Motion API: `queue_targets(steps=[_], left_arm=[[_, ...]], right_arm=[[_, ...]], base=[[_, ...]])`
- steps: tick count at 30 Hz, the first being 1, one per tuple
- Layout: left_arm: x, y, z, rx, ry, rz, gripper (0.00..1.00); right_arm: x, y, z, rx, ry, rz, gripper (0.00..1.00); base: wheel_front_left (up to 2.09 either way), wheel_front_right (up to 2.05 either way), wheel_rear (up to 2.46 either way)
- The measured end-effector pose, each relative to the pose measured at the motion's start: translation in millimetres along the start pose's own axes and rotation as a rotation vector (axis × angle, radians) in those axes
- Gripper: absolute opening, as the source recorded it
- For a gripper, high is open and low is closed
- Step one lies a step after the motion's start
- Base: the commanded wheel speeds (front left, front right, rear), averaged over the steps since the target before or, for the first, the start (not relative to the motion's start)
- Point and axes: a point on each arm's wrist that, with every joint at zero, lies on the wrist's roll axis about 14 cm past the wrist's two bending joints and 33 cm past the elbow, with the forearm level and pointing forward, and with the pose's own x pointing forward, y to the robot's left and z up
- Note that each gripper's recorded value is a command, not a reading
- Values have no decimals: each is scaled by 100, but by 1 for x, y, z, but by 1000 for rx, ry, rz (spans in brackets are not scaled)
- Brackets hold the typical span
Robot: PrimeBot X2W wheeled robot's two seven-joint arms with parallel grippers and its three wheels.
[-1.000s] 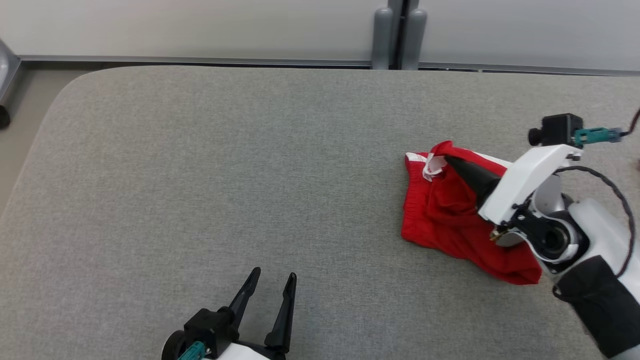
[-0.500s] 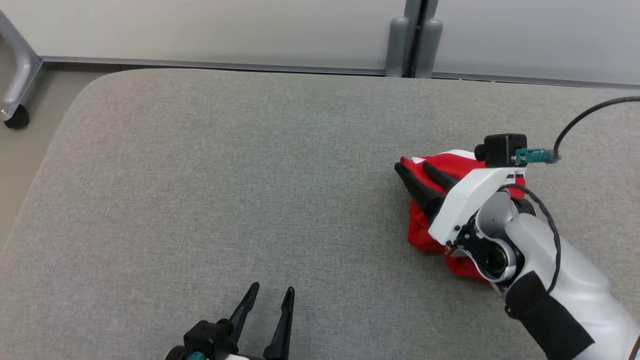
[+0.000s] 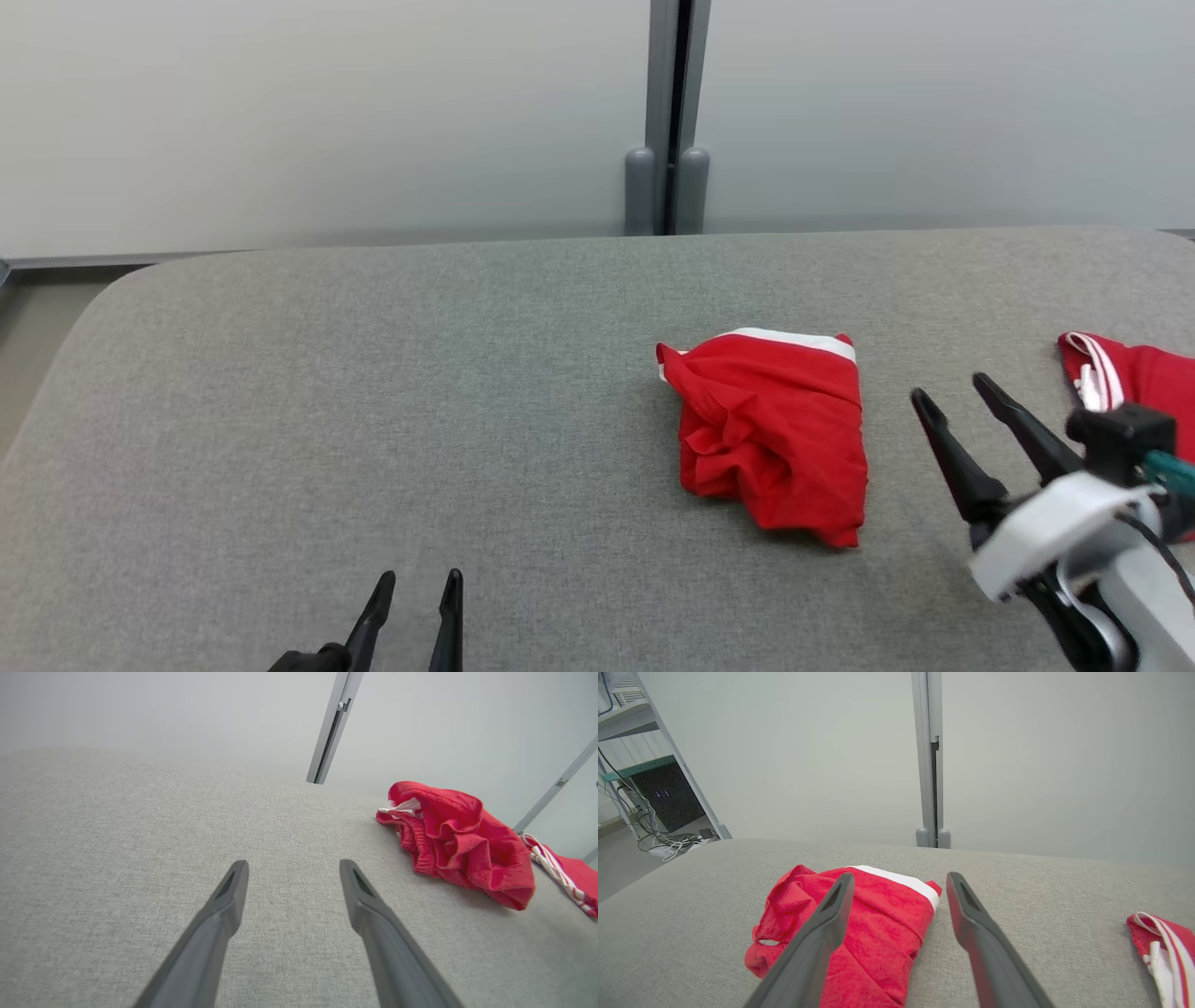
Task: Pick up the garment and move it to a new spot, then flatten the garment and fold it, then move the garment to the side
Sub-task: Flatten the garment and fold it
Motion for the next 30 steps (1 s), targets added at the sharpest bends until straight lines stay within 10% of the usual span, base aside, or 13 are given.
queue_targets(steps=[12, 19, 20, 22, 30], left_arm=[[-6, 12, 23, 42, -76, 24, 100], [-4, 16, 23, 42, -74, 32, 100], [-3, 16, 23, 42, -73, 32, 100], [1, 16, 22, 41, -65, 30, 100], [43, -2, 25, 42, -62, -31, 100]], right_arm=[[-134, -89, -10, -132, -57, -440, 100], [-126, -67, -17, -100, -73, -419, 100], [-118, -62, -15, -103, -79, -393, 51], [-85, -39, -14, -116, -70, -279, 0], [29, -11, -11, -188, 30, -56, 0]], base=[[0, 0, 0], [0, 0, 0], [0, 0, 0], [0, 0, 0], [0, 0, 0]])
